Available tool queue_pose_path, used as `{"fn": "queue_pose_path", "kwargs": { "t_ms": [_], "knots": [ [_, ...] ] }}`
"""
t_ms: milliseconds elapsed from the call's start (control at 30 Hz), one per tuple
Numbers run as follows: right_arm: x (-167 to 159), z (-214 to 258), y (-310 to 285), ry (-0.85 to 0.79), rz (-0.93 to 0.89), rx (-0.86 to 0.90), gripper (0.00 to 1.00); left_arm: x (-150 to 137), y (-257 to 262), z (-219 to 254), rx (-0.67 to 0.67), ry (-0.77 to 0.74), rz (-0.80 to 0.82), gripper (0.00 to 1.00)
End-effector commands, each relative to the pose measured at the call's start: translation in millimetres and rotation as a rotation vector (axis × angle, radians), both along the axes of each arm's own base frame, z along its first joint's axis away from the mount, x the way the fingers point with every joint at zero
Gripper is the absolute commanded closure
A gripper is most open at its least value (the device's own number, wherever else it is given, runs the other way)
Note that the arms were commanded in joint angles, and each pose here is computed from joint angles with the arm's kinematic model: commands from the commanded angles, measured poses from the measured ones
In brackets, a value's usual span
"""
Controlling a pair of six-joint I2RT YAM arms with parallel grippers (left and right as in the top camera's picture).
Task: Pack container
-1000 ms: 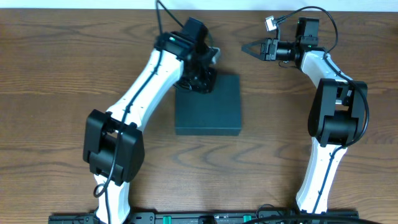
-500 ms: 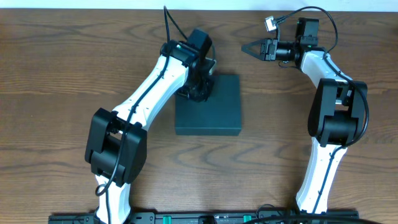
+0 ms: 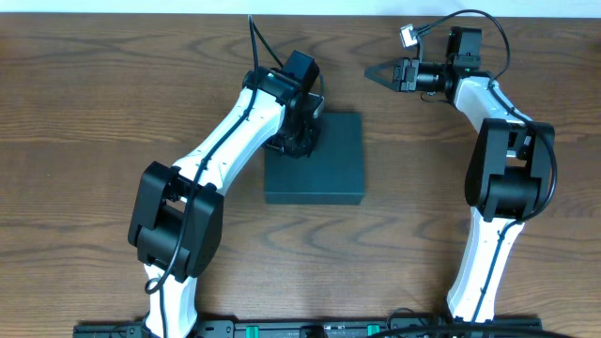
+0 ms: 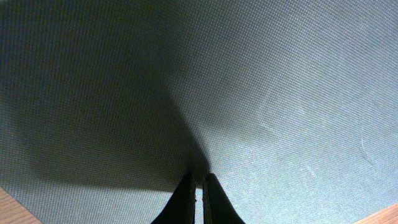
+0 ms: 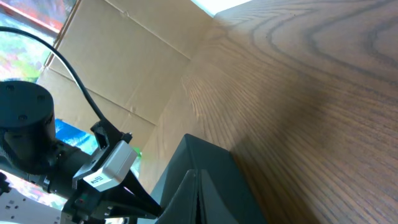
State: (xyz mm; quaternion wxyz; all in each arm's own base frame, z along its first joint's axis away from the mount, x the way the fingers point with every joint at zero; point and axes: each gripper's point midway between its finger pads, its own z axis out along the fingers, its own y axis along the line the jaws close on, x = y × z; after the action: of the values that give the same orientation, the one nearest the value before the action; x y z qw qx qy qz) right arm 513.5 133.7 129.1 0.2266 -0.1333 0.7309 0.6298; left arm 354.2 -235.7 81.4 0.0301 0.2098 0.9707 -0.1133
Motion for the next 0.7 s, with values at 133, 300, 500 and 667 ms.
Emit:
{"fn": "queue_pose_path", "kwargs": {
  "t_ms": [133, 300, 500, 667],
  "knots": [
    [9, -1, -3, 0.019, -0.032, -0.024, 0.99, 11, 1, 12, 0.007, -0.056, 0.01, 0.94],
    [19, -14, -7, 0.101, -0.112, -0.083, 0.99, 25, -4, 45, -0.038, -0.138, 0.018, 0.93],
    [23, -48, -26, 0.223, -0.264, -0.296, 0.98, 44, 12, 79, -0.077, -0.227, 0.069, 0.84],
    [6, -76, -70, 0.288, -0.394, -0.701, 0.99, 60, 43, 95, -0.087, -0.271, 0.146, 0.83]
  ]
}}
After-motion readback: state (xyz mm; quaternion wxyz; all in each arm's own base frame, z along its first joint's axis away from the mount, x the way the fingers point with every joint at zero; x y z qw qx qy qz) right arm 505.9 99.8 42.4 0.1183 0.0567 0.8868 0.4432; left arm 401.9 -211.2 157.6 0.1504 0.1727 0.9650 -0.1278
